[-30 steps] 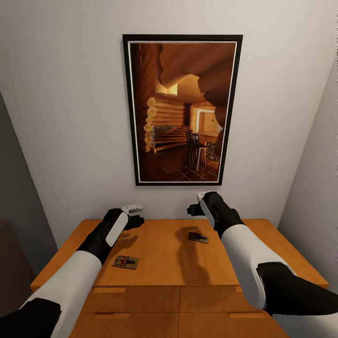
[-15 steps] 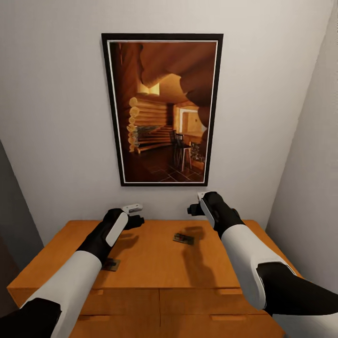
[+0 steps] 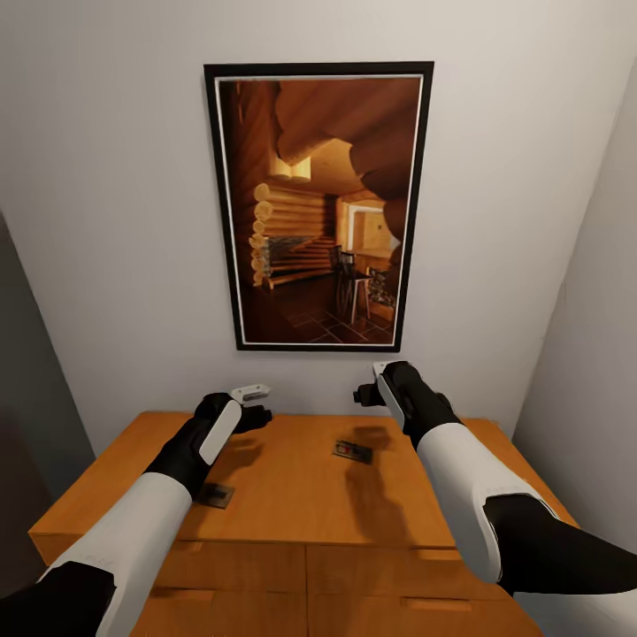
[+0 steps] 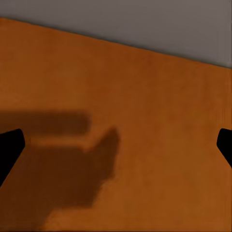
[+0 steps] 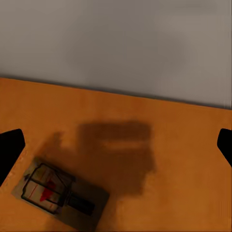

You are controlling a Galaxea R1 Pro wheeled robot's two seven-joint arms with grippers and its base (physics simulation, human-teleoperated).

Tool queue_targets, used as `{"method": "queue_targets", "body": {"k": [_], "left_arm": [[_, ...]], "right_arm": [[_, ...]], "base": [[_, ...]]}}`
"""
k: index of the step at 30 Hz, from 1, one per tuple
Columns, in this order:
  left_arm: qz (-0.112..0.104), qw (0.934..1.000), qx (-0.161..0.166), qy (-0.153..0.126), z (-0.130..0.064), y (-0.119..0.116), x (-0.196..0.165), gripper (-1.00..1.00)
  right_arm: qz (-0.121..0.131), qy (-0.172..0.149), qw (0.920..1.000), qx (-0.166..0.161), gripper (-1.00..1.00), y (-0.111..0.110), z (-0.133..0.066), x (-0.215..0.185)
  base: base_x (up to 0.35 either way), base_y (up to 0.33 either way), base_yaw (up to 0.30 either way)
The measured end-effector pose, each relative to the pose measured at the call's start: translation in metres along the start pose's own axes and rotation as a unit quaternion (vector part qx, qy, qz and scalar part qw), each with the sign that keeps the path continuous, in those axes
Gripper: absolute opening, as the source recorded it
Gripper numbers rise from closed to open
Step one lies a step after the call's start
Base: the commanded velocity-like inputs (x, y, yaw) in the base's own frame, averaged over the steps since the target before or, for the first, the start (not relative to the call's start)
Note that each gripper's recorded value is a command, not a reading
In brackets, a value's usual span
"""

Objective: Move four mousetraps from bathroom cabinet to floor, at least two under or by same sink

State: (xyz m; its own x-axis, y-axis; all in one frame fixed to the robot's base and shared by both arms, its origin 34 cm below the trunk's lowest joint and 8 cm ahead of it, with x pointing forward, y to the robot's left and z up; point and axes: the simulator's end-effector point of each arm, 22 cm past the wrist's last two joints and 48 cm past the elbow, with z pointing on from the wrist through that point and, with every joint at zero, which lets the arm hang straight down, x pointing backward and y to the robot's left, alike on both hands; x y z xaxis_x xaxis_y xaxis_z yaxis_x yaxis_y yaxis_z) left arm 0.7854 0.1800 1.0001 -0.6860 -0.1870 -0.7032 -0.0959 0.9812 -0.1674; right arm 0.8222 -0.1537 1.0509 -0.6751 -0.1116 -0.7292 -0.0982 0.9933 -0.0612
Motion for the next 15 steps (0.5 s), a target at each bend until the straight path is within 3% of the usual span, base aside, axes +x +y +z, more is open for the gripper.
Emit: {"method": "queue_targets", "body": {"k": [15], "left_arm": [[0.000, 1.0000, -0.001, 0.003, 0.0013, 0.0009, 0.0023, 1.00]], "right_arm": [[0.001, 0.001, 1.0000, -0.003, 1.00, 0.0015, 0.0001, 0.0006]], "base": [[0.000, 0.000, 0.292]]}}
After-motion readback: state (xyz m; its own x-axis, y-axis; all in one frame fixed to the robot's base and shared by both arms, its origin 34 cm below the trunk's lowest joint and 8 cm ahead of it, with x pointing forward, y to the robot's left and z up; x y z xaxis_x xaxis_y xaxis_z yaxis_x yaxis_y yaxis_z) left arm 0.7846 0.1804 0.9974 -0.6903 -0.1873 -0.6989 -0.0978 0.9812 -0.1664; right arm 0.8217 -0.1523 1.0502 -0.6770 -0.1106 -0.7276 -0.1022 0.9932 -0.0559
